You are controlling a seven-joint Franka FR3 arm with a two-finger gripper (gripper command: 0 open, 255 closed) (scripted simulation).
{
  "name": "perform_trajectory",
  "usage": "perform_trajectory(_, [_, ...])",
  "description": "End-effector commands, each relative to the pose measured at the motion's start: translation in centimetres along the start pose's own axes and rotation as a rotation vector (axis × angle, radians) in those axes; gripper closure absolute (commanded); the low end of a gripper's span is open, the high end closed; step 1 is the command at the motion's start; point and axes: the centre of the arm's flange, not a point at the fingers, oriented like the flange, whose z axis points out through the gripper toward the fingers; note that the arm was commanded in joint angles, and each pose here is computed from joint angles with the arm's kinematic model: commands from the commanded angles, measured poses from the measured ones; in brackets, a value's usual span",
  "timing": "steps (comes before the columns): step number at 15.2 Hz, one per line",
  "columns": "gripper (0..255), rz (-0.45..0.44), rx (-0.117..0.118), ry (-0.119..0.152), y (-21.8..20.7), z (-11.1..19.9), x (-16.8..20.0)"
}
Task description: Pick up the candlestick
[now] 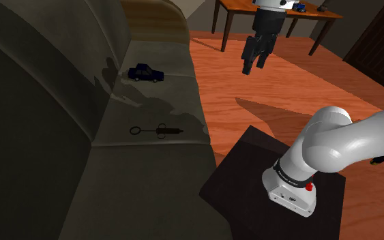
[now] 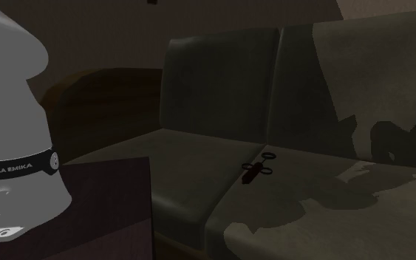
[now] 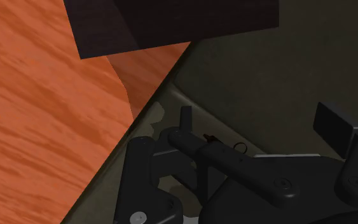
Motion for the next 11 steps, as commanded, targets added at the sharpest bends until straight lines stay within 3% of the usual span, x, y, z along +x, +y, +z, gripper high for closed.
perform_trajectory(1, [0,0.000,0.000,0.000,0.0,0.0,0.0])
perform_trajectory(11, [0,0.115,-0.021,0.028,-4.8,10.3,6.5])
